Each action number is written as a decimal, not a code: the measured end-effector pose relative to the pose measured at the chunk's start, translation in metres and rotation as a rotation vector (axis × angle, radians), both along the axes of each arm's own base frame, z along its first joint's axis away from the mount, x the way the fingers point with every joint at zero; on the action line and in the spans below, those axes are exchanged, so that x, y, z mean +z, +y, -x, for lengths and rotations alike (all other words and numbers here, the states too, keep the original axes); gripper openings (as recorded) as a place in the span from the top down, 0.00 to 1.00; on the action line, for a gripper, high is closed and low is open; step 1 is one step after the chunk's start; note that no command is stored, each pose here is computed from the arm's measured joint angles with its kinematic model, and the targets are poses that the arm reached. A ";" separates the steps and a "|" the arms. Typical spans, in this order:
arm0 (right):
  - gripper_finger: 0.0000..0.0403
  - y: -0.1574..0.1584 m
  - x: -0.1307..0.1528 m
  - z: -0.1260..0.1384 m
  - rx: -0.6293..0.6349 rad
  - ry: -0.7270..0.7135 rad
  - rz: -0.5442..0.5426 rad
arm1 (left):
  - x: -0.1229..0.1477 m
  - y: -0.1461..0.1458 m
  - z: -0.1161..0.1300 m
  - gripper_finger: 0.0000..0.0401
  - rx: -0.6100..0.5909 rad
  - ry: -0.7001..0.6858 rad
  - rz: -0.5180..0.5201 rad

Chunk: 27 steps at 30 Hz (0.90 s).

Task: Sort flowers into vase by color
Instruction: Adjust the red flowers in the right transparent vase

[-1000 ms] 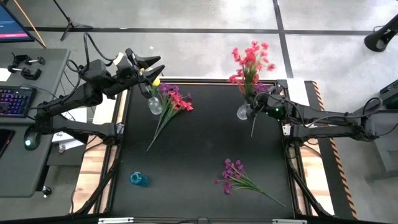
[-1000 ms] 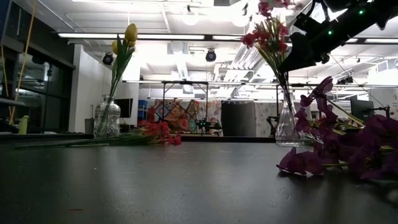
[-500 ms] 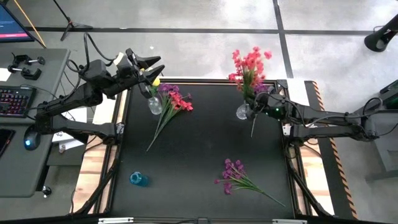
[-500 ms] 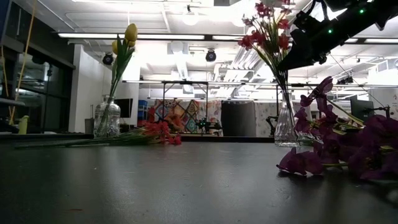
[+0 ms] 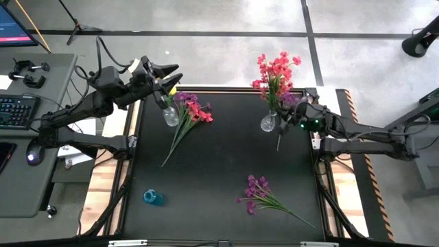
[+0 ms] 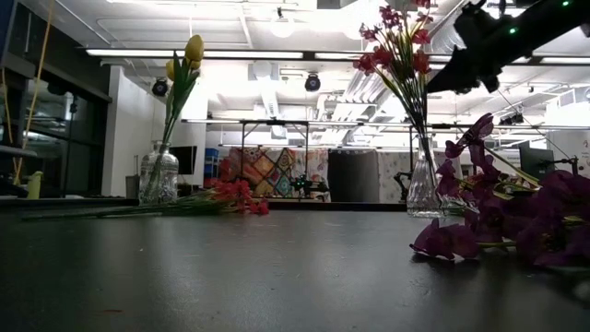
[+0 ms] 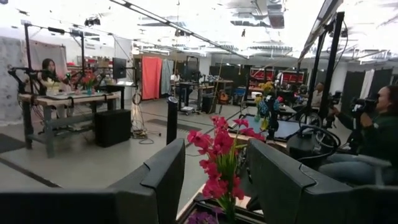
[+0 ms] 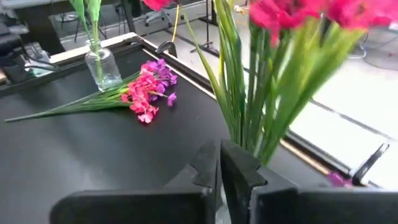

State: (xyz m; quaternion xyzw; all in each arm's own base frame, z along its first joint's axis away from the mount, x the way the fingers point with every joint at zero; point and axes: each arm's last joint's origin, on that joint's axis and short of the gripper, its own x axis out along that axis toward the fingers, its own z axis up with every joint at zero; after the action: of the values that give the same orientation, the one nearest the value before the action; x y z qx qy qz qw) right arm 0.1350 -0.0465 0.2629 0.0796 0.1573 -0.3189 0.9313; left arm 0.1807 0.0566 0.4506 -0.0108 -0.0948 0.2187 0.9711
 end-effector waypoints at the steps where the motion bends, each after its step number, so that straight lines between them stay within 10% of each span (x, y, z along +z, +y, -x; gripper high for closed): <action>1: 0.97 0.001 0.000 0.003 -0.004 -0.007 -0.017 | 0.000 0.000 0.000 0.59 -0.002 -0.003 0.007; 13: 0.99 0.008 0.000 0.028 -0.014 -0.032 -0.097 | -0.055 0.006 -0.079 0.67 -0.155 0.209 0.238; 20: 1.00 0.007 -0.008 0.033 -0.162 -0.027 -0.209 | -0.122 0.003 -0.149 0.96 -0.204 0.413 0.284; 27: 1.00 0.000 -0.015 0.025 -0.276 -0.101 -0.415 | -0.196 0.006 -0.215 1.00 -0.304 0.378 0.306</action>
State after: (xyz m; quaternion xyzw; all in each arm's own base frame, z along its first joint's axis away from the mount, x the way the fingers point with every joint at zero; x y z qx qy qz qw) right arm 0.1096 -0.0464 0.2475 0.3055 0.1602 -0.3993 0.8494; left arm 0.3961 0.0623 0.2549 -0.1302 0.1248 0.0804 0.9803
